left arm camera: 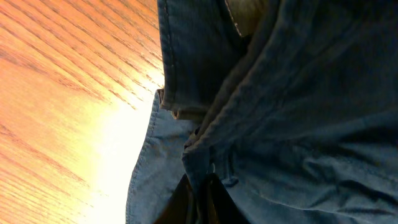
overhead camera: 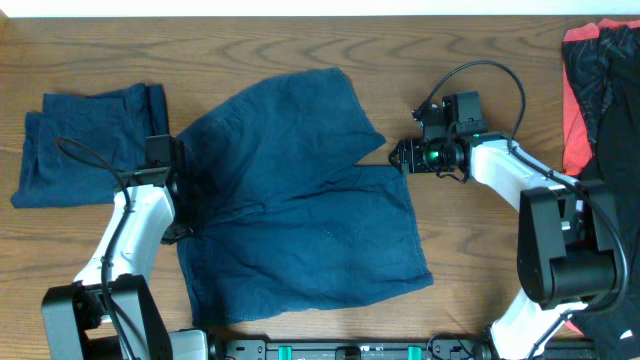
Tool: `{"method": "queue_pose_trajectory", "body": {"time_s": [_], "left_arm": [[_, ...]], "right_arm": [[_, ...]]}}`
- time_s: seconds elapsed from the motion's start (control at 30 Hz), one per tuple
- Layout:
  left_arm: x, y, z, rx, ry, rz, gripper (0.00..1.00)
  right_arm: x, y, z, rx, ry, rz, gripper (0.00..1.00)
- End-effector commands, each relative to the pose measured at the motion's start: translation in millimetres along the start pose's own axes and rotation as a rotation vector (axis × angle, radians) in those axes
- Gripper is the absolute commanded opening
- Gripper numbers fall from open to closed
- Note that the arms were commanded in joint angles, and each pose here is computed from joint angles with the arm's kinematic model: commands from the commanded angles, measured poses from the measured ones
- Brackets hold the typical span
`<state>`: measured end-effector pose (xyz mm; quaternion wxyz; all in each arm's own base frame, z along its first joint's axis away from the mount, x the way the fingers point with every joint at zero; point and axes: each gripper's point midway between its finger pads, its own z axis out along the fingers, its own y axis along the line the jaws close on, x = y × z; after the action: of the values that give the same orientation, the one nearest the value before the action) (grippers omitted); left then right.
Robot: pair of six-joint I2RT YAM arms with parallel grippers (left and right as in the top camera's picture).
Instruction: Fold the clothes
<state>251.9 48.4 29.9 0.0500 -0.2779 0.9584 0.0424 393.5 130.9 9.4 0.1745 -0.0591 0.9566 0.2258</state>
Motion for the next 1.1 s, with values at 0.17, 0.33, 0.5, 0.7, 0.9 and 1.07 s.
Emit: {"method": "queue_pose_trajectory", "body": {"time_s": [0.17, 0.33, 0.5, 0.7, 0.9, 1.07], "left_arm": [[-6.2, 8.6, 2.0, -0.048, -0.025, -0.016, 0.06], [-7.0, 8.2, 2.0, -0.047, -0.028, -0.016, 0.06], [-7.3, 8.1, 2.0, -0.046, -0.03, -0.016, 0.06], [-3.4, 9.7, 4.4, -0.051, -0.02, -0.014, 0.06], [-1.5, 10.3, 5.9, -0.053, -0.015, -0.014, 0.06], [-1.4, 10.4, 5.9, -0.053, -0.015, -0.014, 0.06]], "right_arm": [[17.5, 1.5, 12.4, -0.023, 0.067, 0.009, 0.63], [26.9, 12.2, 11.0, -0.087, 0.106, 0.008, 0.59], [5.6, 14.6, 12.2, -0.096, 0.022, -0.021, 0.59], [-12.8, 25.7, 14.4, -0.115, -0.052, -0.039, 0.59], [-15.6, 40.4, 25.1, -0.106, -0.073, -0.097, 0.59], [-14.0, 35.6, 37.1, -0.047, -0.075, -0.081, 0.58]]}}
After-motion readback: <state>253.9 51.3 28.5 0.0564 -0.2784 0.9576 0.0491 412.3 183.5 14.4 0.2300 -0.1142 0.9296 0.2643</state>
